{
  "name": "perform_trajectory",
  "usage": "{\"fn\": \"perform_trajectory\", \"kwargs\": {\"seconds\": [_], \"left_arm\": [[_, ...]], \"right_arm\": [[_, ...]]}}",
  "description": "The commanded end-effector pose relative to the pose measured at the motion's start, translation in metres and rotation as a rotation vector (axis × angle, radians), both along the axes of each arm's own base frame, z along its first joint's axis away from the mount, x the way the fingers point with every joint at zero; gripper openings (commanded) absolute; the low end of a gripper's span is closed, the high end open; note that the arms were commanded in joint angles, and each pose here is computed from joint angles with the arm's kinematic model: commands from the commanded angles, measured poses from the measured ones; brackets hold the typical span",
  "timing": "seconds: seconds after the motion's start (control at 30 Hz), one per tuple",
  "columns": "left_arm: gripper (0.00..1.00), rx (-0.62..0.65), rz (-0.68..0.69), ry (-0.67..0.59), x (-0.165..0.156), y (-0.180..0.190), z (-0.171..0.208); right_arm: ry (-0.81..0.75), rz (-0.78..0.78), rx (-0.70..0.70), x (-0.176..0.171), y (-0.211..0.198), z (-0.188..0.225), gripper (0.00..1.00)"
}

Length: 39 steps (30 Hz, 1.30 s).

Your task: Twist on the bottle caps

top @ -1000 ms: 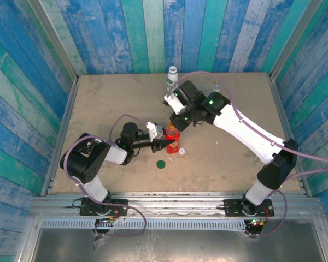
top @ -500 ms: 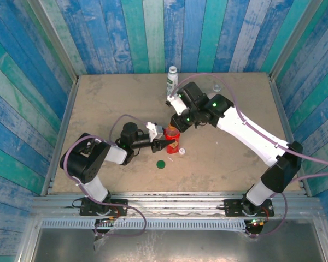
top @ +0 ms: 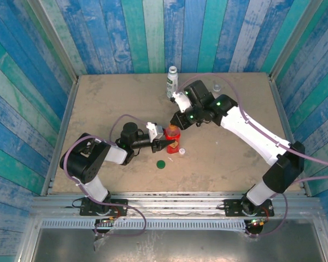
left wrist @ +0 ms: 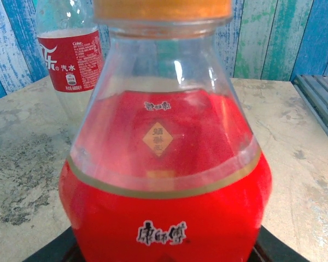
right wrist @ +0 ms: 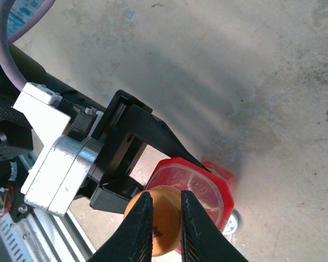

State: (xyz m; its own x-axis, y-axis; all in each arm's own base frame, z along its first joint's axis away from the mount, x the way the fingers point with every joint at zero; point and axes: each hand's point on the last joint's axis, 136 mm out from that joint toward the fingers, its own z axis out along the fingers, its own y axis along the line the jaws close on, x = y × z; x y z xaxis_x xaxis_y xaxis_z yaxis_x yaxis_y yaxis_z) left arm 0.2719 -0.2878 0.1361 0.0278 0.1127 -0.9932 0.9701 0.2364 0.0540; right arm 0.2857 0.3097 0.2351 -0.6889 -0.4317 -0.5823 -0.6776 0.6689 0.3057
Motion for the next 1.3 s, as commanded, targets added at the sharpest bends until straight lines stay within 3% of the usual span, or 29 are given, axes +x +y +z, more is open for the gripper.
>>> {"fn": "perform_trajectory", "kwargs": {"seconds": [0.0, 0.13, 0.4, 0.67, 1.27], "left_arm": [[0.48, 0.042, -0.022, 0.078, -0.01, 0.001, -0.016], [0.48, 0.039, -0.024, 0.076, -0.01, 0.001, -0.015], [0.48, 0.038, -0.027, 0.078, -0.011, 0.0, -0.015], [0.48, 0.037, -0.03, 0.084, -0.011, 0.0, -0.015], [0.48, 0.028, -0.033, 0.103, -0.009, -0.002, -0.013]], "right_arm": [[0.152, -0.012, -0.058, -0.028, -0.017, -0.029, 0.16], [0.152, -0.02, -0.019, -0.034, -0.018, -0.024, 0.17], [0.116, -0.043, -0.076, -0.026, -0.026, -0.034, 0.17], [0.088, -0.003, -0.162, -0.034, -0.042, -0.08, 0.18], [0.004, 0.019, -0.172, -0.052, -0.066, -0.137, 0.16]]}}
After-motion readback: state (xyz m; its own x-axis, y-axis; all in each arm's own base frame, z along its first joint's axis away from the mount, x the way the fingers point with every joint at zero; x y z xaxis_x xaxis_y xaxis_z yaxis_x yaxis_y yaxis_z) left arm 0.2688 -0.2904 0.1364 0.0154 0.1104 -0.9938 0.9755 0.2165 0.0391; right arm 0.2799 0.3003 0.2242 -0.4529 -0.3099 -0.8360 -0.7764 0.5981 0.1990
